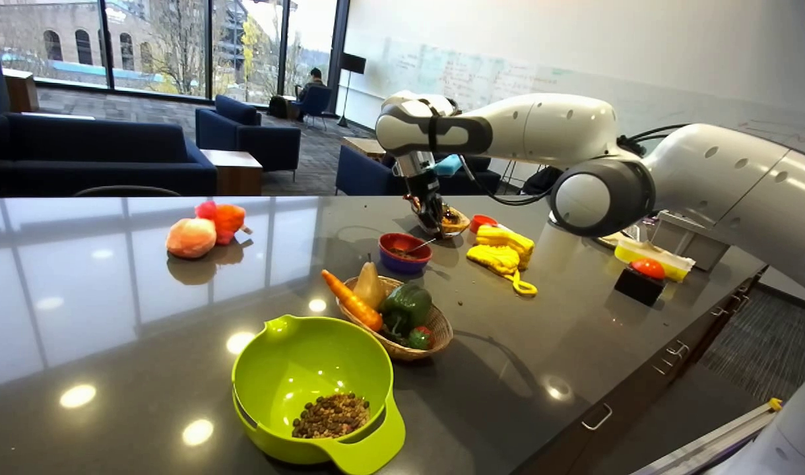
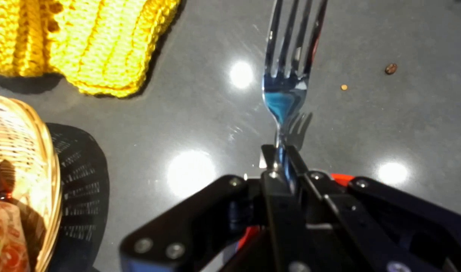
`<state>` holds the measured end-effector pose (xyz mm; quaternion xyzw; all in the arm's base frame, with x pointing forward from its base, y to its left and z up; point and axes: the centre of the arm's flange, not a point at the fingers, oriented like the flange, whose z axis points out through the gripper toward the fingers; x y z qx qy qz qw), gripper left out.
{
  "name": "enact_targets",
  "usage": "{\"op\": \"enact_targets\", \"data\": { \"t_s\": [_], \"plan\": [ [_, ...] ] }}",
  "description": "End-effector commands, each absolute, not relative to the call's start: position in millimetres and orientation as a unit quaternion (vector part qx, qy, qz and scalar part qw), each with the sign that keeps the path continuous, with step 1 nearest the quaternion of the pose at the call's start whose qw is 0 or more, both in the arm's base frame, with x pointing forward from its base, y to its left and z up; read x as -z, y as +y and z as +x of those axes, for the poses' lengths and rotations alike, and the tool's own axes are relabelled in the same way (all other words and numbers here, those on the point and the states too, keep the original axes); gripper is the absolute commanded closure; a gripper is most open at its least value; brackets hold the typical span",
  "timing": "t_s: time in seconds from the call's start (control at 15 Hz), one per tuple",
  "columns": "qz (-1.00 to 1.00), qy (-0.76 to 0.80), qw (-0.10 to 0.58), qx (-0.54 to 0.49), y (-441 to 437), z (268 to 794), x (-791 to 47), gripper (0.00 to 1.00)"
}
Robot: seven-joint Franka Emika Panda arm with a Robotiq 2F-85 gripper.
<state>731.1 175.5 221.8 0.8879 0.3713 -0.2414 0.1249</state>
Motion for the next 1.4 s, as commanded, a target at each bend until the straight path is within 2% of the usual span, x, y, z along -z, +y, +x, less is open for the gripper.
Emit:
{"op": "enact_targets", "data": {
  "t_s": [0.0, 0.93, 1.0, 1.07, 1.33],
  "plan": [
    [0.888, 0.360, 0.128, 0.255, 162.8, 692.3, -232.5, 0.98],
    [0.881, 0.393, 0.125, 0.232, 208.8, 695.3, -222.4, 0.98],
    [0.882, 0.391, 0.125, 0.231, 208.1, 695.5, -223.5, 0.77],
    [0.883, 0.389, 0.127, 0.231, 206.8, 695.3, -224.7, 0.67],
    [0.889, 0.374, 0.132, 0.229, 202.0, 693.8, -231.1, 0.44]
  ]
}}
